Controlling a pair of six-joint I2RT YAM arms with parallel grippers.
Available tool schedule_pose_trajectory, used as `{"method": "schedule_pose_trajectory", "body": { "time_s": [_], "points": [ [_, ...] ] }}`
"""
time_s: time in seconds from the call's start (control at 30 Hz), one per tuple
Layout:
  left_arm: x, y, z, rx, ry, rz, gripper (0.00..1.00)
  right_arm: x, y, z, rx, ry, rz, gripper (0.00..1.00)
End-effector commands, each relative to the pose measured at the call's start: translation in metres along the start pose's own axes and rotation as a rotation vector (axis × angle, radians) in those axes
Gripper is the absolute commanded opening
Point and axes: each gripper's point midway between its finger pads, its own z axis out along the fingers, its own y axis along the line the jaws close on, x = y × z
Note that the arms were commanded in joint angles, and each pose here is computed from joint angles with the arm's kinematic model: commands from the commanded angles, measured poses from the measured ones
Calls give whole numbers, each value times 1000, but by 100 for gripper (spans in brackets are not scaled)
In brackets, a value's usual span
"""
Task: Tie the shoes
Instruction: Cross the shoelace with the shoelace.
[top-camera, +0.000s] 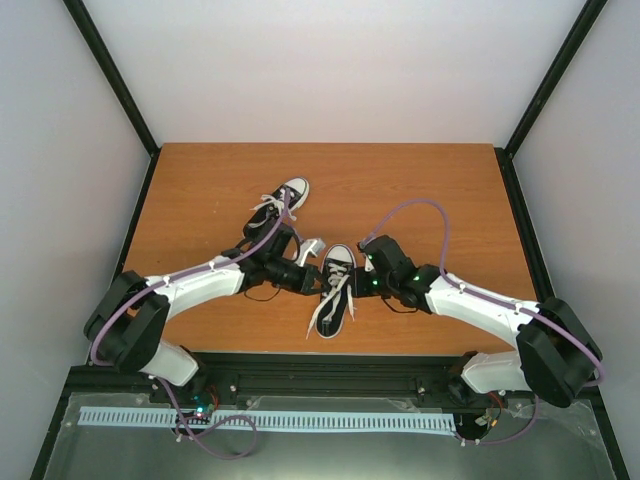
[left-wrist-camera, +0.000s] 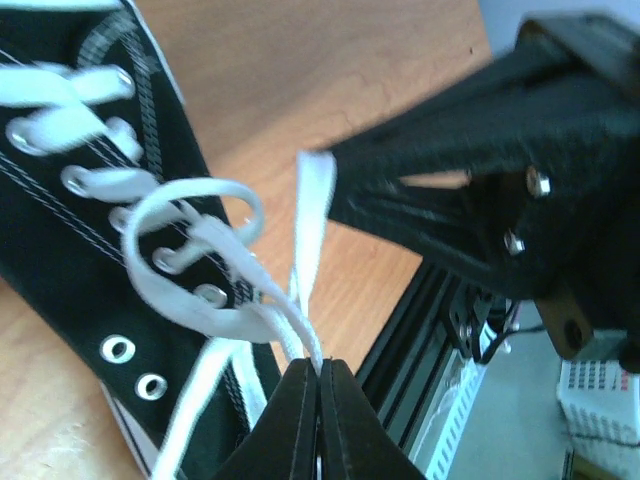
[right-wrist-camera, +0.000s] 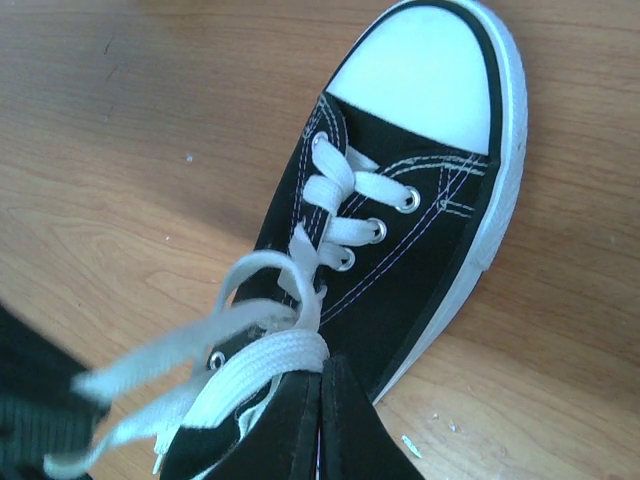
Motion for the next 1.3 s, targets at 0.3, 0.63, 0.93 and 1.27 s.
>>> {"method": "schedule_pose_trajectory", "body": {
  "time_s": [0.3, 0.63, 0.93, 1.27],
  "points": [
    [42, 1, 20, -61, 129, 53, 1, -21, 29, -3, -93, -37, -39, 3],
    [46, 6, 26, -68, 141, 29, 7, 3, 41, 20, -117, 78, -83, 3],
    [25, -4, -9, -157, -19, 22, 38, 16, 21, 9, -55, 63, -29, 3],
    [-2, 7, -7, -127, -82, -59, 47, 25, 18, 14, -72, 68, -3, 3]
  ]
}}
